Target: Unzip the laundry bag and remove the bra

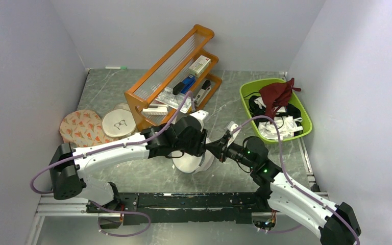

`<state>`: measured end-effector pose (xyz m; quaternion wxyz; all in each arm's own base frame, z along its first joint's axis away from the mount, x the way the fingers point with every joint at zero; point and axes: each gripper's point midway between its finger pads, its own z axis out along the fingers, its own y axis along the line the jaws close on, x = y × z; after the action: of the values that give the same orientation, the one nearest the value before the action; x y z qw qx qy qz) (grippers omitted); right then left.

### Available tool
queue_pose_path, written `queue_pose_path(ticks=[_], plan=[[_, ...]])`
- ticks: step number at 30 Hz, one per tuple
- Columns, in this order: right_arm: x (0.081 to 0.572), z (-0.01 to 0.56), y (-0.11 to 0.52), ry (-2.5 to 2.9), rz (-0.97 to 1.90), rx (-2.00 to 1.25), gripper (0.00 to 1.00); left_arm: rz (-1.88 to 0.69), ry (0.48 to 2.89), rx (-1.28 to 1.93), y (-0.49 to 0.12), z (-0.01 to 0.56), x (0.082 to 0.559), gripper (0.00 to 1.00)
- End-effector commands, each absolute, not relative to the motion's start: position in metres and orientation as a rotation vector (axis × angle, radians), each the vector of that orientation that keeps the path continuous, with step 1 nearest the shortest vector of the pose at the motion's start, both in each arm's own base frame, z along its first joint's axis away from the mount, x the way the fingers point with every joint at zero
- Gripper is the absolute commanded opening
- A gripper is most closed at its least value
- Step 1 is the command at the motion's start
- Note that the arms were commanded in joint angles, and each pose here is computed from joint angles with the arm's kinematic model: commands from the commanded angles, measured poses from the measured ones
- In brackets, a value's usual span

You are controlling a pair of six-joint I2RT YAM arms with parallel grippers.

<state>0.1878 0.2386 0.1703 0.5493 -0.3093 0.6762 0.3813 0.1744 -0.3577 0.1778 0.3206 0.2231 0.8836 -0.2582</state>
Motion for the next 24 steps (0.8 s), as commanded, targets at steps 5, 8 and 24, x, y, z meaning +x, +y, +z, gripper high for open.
queue_pose_path(ticks=[5, 8, 24], plan=[[0.191, 0.191, 0.238, 1.542, 0.898, -0.711, 0.0, -0.624, 2.345, 0.59, -0.353, 0.167, 0.172, 0.41], [0.192, 0.193, 0.239, 1.546, 0.899, -0.714, 0.0, -0.624, 2.343, 0.607, -0.354, 0.165, 0.172, 0.35], [0.222, 0.179, 0.221, 1.617, 0.756, -0.536, 0.0, -0.651, 2.277, 0.704, -0.359, 0.181, 0.157, 0.07]])
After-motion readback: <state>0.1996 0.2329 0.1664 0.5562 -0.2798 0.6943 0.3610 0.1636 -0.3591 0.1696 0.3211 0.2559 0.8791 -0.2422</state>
